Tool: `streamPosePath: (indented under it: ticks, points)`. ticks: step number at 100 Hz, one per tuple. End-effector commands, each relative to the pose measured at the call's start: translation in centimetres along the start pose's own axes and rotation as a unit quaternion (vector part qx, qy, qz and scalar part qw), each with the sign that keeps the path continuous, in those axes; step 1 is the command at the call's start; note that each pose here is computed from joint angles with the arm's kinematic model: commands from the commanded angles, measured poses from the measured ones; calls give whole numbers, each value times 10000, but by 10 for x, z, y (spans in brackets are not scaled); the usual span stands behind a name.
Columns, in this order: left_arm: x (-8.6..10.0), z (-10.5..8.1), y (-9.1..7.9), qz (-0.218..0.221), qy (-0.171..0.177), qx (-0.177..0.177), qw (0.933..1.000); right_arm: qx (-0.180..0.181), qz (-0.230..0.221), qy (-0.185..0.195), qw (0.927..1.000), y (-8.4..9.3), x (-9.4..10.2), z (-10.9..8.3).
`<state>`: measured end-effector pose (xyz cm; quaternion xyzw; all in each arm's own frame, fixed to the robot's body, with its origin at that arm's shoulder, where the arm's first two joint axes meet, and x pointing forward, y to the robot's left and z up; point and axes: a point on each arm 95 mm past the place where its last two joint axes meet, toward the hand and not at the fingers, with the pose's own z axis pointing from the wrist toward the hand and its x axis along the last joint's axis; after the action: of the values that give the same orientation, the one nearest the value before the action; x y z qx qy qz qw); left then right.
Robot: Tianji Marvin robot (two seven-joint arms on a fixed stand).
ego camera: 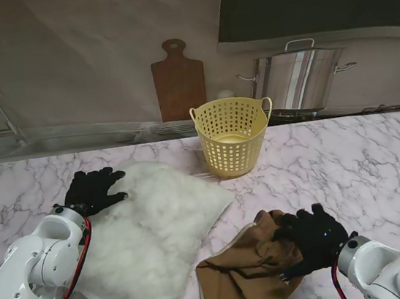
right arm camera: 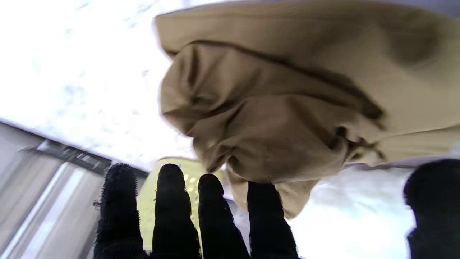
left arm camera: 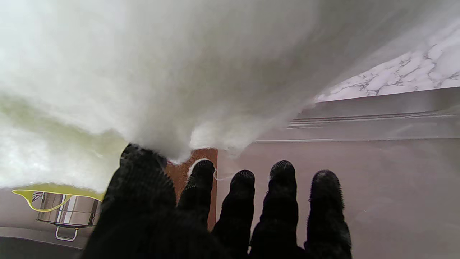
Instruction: Remove the pillowcase from the pillow and put it in the laundry basket
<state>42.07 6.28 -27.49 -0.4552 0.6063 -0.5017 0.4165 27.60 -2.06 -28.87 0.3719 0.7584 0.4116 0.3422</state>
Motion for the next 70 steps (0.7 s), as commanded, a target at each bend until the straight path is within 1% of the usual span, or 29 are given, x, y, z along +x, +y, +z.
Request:
streamPosePath:
  ticks: [1, 8, 14, 21, 31, 41, 52, 70]
  points:
    - [1, 0, 0, -8, -19, -42, 10000, -219, 151, -157, 9995, 3, -1, -4]
    - [1, -1, 0, -12, -27, -30, 10000, -477, 155, -372, 9980, 6, -3, -6]
    - [1, 0, -1, -13, -28, -16, 10000, -793, 192, -480, 9955, 9, -4, -7]
    - [1, 0, -1, -15, -24, -5, 10000, -1054, 275, -456, 9930, 13, -1, -5]
    - [2, 1, -1, -35, -15, 19, 10000, -1324, 258, -272, 9905, 18, 6, 1]
    - [3, 1, 0, -50, -2, 29, 10000, -1344, 286, 20, 9905, 22, 18, 11]
    - [4, 2, 0, -70, 3, 37, 10000, -1206, 244, 243, 9921, 20, 29, 25]
    - [4, 1, 2, -108, -3, 27, 9999, -617, 180, 437, 9970, 11, 43, 43]
